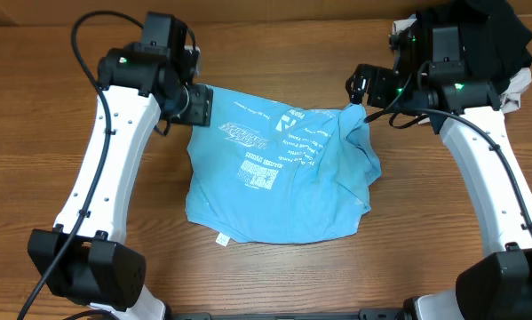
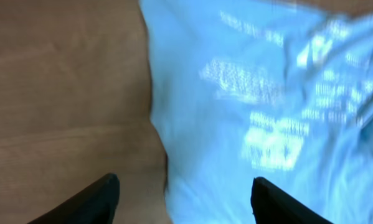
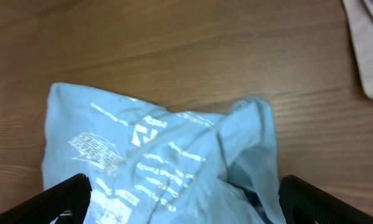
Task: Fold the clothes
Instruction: 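Release the T-shirt and pull both grippers back to the sides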
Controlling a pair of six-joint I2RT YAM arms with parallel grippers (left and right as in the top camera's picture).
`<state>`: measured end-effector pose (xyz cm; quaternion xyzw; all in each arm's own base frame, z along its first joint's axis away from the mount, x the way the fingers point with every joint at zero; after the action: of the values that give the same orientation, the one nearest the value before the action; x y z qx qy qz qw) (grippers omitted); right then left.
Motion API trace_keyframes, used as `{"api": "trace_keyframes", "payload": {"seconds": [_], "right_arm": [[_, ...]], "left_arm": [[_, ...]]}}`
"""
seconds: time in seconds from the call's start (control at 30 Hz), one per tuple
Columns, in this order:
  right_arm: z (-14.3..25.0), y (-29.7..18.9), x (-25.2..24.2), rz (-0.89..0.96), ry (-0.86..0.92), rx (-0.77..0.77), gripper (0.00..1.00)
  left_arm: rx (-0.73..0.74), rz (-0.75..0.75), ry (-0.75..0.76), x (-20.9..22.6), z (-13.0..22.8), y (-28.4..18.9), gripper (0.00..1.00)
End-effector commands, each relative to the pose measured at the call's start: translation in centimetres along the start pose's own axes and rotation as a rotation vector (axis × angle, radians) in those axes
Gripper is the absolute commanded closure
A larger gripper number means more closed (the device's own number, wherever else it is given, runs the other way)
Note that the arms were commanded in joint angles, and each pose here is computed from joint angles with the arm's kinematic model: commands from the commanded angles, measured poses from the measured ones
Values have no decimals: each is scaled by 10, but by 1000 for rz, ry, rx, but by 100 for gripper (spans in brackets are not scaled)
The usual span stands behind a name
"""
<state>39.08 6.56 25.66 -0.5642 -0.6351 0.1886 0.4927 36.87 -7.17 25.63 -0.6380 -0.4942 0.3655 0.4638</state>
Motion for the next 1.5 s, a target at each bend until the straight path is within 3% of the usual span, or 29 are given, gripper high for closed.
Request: {"api": "trace_keyframes", "payload": {"seconds": [0.0,0.23,0.4,0.43,0.5,0.63,0.9,1.13,1.3,1.47], "right_arm": [[-5,-12,0,19,-5,-36,0],[-3,-10,-1,23,-2,-26,0],[-3,-10,-2,23,-2,-26,0],[-3,-10,-2,23,-2,-26,0],[-3,-10,-2,23,-2,-26,0],[-4,-10,-1,22,-3,-28,0],[-5,-10,-1,21,-5,-32,0],[-5,-10,-1,19,-5,-32,2],[-4,-10,-1,21,-4,-30,2],[-4,-10,-1,21,-4,-30,2]], "left_arm": [[73,54,17,-9,15,14,32],[200,165,-20,-23,51,63,33],[199,169,-44,-26,66,98,45],[195,169,-47,-26,67,102,50],[183,168,-52,-26,71,112,69],[165,165,-78,-26,78,130,96],[167,138,-131,-24,100,157,96],[127,-52,-189,9,98,161,95],[96,-65,-269,32,95,161,96],[68,25,-310,35,90,163,96]]}}
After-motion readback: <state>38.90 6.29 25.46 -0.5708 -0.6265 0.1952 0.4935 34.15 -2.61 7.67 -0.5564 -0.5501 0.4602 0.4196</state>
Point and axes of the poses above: each gripper's point midway between its finger pads, its own y axis out along the fingers, its own x axis along the line the jaws close on, z = x × y, the point moved 6 cm from there along -y, back along the fingers, and after that the axes turned 8 degrees about y, right-handed, at the moved point
